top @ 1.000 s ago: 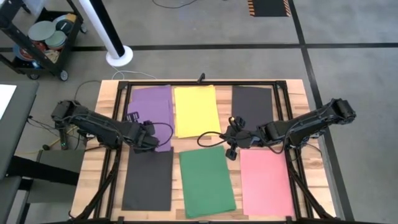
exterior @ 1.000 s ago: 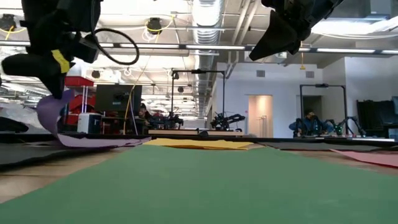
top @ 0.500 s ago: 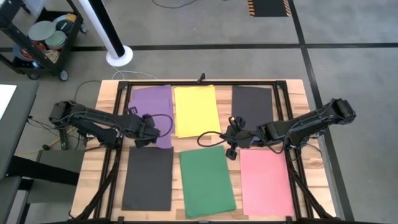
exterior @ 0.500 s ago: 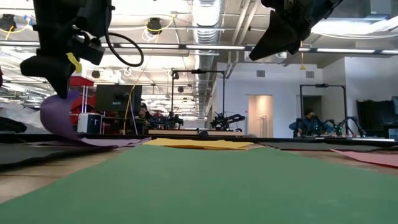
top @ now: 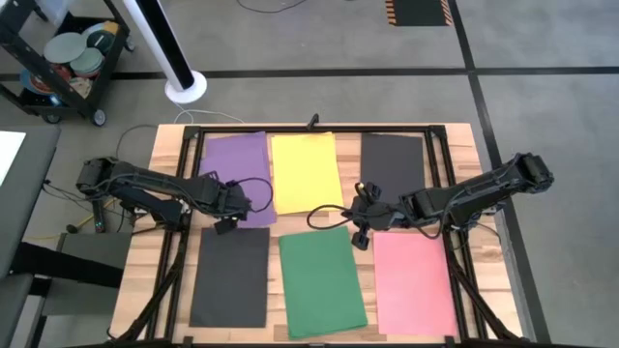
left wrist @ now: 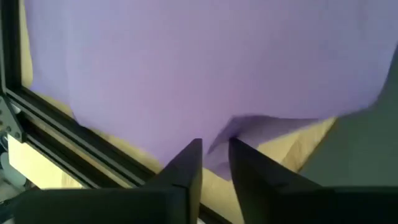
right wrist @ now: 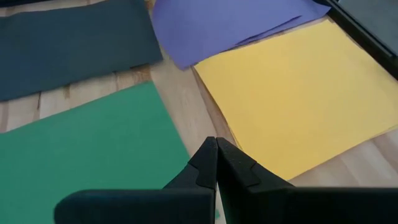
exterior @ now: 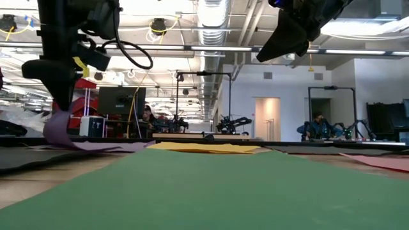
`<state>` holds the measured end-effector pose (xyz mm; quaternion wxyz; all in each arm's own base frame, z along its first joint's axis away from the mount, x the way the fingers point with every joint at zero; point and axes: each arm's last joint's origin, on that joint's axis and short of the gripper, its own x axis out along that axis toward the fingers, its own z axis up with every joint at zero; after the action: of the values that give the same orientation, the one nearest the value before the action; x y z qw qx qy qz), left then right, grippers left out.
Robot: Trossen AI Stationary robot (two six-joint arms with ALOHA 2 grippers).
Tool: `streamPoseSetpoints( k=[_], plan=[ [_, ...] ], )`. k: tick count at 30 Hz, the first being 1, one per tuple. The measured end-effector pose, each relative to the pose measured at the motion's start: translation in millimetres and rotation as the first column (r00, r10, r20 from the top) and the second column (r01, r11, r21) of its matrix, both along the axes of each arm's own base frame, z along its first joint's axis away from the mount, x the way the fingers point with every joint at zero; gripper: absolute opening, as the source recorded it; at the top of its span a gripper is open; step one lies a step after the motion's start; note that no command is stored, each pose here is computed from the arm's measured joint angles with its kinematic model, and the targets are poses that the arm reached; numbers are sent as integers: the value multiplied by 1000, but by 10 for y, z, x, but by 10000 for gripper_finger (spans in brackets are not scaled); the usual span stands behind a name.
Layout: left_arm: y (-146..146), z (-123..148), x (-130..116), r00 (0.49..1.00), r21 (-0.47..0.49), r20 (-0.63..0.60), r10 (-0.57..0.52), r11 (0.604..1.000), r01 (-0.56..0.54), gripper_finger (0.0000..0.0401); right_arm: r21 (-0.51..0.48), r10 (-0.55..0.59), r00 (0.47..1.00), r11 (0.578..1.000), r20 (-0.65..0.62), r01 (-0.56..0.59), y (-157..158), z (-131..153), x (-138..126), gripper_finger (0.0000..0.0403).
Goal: Organize paper
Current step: Stack the purple paper on top of the purple paper
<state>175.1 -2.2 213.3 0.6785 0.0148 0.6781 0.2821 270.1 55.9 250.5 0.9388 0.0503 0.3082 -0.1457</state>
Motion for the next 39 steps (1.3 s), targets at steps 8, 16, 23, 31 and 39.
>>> streamPoseSetpoints(
  k=[8, 16, 23, 31, 39],
  plan=[
    [0, 0, -14, 1000, -4, -14, 3, 1000, -3, 111, 0, 0, 1000, 1000, -1, 0, 0, 0, 0, 0],
    [-5, 0, -31, 999, -24, -24, 30, 999, -30, 123, 12, 15, 1000, 1000, -4, -15, 5, -2, 0, 0],
    [-71, -11, -34, 997, -128, -20, 70, 989, -72, 168, 14, 18, 1000, 1000, -6, -18, 7, -4, -1, 0],
    [-188, -17, -10, 996, -156, 31, 85, 985, -79, 161, 7, 18, 999, 1000, -33, -18, 3, -23, -18, 0],
    [-340, -22, 15, 988, -200, 98, 121, 975, -100, 70, 7, 18, 999, 1000, -33, -18, 3, -23, -18, 0]
  ],
)
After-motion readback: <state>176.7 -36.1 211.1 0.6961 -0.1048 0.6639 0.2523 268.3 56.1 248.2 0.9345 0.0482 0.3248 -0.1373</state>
